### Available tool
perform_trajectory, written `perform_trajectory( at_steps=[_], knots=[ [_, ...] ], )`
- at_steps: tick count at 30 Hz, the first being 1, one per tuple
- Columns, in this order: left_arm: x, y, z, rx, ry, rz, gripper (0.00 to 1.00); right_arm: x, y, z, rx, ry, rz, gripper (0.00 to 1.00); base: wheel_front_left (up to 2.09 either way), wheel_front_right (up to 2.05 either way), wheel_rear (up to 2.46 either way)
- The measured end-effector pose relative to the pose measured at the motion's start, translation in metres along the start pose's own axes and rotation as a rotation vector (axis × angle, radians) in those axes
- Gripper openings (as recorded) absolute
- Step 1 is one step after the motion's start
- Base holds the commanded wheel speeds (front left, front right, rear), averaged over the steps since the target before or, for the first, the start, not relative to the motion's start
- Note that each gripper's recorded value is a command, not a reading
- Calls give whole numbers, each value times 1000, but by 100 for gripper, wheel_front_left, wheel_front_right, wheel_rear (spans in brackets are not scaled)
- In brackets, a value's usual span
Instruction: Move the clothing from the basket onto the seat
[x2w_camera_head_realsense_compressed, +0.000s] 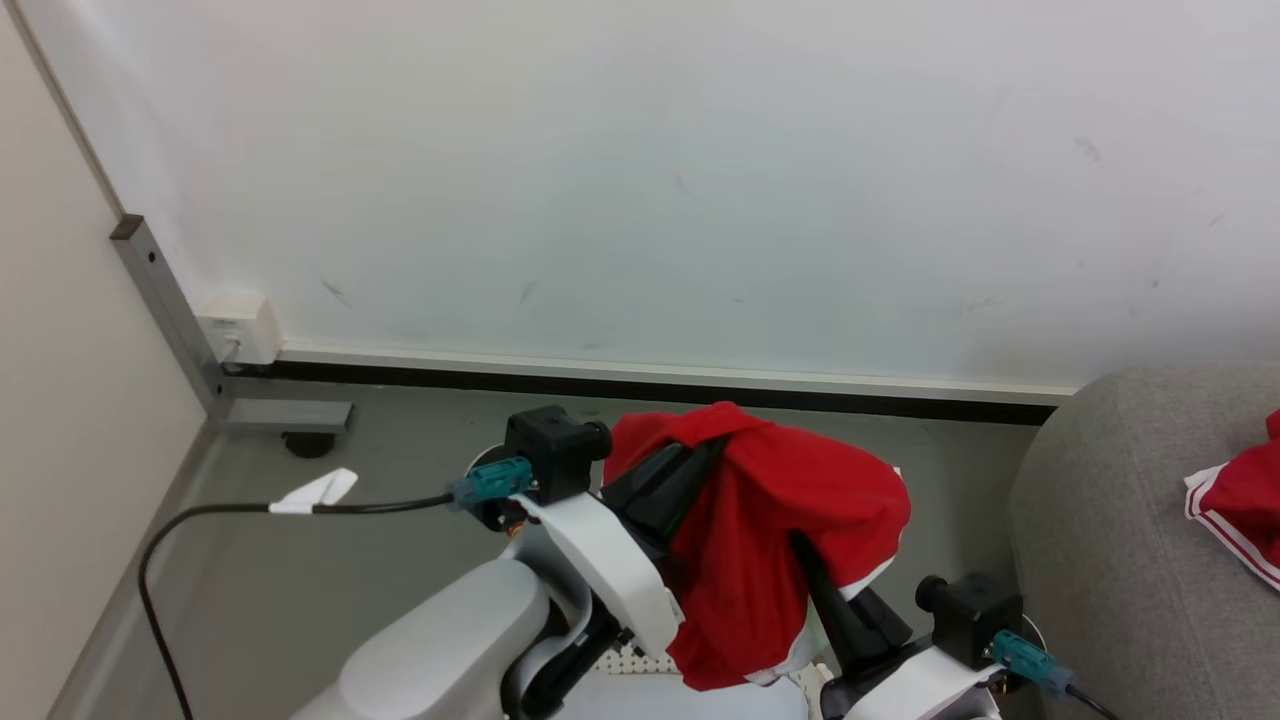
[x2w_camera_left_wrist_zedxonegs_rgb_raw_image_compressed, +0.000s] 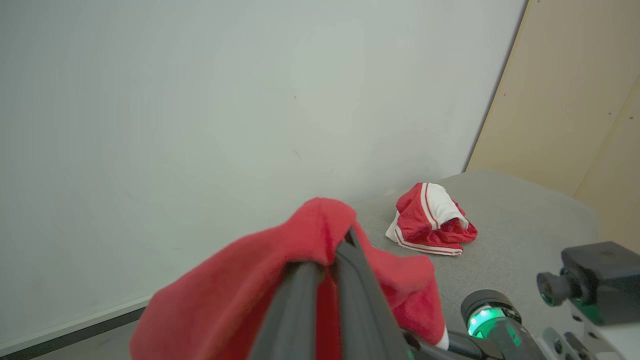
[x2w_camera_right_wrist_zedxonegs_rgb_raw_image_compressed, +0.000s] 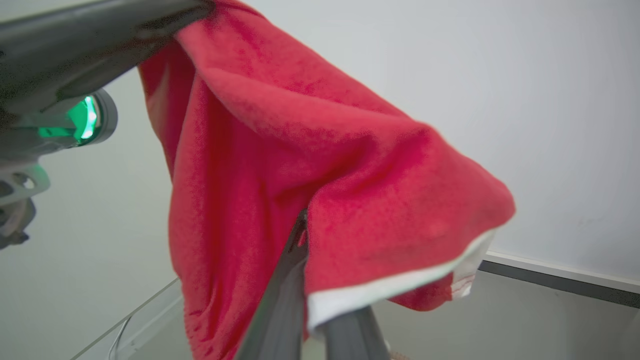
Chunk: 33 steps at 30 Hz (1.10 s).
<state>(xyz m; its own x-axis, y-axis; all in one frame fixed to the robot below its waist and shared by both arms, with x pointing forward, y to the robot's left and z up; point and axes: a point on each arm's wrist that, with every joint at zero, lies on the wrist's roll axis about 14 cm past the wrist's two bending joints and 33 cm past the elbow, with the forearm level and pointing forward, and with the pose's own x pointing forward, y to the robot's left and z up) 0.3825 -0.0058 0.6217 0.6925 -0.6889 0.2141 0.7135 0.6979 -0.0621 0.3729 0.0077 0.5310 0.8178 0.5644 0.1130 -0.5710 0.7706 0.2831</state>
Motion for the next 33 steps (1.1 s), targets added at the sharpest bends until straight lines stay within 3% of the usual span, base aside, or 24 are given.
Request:
perform_trajectory(
  at_steps=[12, 13, 14, 15, 23, 33],
  knots=[
    [13, -15, -10, -25, 11, -50, 2, -17, -42, 26, -32, -76, -129, 0, 0, 0, 0],
    [16, -17, -9, -35, 5, -54, 29, -19, -48, 30, -38, -86, -149, 0, 0, 0, 0],
    [18, -19, -10, -42, 2, -63, 76, -22, -54, 34, -44, -96, -167, 0, 0, 0, 0],
    [20, -22, -11, -46, 4, -74, 100, -25, -61, 38, -48, -108, -186, 0, 0, 0, 0],
    [39, -45, -27, -85, 29, -170, 100, -57, -107, 69, -103, -187, -333, 0, 0, 0, 0],
    [66, -89, -43, -128, 46, -326, 100, -126, -163, 121, -238, -295, -551, 0, 0, 0, 0]
  ],
)
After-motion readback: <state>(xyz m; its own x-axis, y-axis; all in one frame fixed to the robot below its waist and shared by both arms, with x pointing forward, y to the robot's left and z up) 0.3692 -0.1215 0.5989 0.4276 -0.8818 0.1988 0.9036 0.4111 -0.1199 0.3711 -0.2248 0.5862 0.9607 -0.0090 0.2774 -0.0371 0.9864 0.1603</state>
